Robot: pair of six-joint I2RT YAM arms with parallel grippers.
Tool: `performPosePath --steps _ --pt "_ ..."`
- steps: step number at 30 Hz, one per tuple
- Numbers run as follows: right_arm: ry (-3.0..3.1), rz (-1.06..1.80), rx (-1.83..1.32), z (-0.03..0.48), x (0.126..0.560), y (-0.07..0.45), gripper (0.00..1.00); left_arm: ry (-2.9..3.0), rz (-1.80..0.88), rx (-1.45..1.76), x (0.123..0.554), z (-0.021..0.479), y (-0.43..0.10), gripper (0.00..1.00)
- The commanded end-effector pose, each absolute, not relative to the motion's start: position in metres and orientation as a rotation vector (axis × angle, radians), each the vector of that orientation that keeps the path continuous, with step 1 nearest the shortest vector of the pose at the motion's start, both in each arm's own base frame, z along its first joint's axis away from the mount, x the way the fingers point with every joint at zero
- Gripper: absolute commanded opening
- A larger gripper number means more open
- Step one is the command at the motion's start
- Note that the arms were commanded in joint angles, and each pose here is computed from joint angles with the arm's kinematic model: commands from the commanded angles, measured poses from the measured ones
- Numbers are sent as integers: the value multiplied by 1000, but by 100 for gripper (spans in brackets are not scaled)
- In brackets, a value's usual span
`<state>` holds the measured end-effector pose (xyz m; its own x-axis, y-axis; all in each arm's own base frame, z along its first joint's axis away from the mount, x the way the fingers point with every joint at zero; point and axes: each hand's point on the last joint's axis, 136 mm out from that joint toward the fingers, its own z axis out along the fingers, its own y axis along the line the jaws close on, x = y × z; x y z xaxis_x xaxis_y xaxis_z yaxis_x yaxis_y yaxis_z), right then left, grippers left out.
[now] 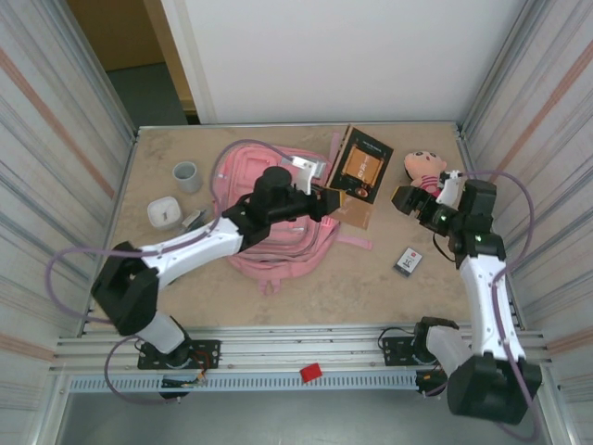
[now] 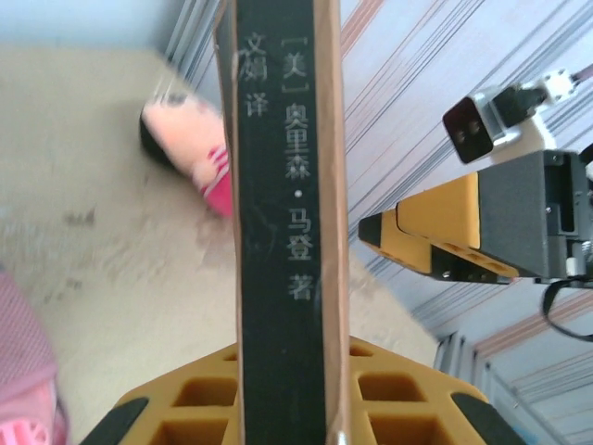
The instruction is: Pack the student bag
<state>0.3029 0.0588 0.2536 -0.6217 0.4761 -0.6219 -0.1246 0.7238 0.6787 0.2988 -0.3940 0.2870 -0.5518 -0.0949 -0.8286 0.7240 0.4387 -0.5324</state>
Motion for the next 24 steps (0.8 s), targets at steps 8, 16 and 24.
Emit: performPosePath --steps 8,16,24 --pt "1730 1212 68 348 261 111 99 1488 -1393 491 270 380 -368 0" --pt "1806 1304 -8 338 260 145 99 1344 -1590 638 237 410 -378 0" --pt "1750 1444 -196 356 247 163 99 1275 -1653 724 221 424 -380 0"
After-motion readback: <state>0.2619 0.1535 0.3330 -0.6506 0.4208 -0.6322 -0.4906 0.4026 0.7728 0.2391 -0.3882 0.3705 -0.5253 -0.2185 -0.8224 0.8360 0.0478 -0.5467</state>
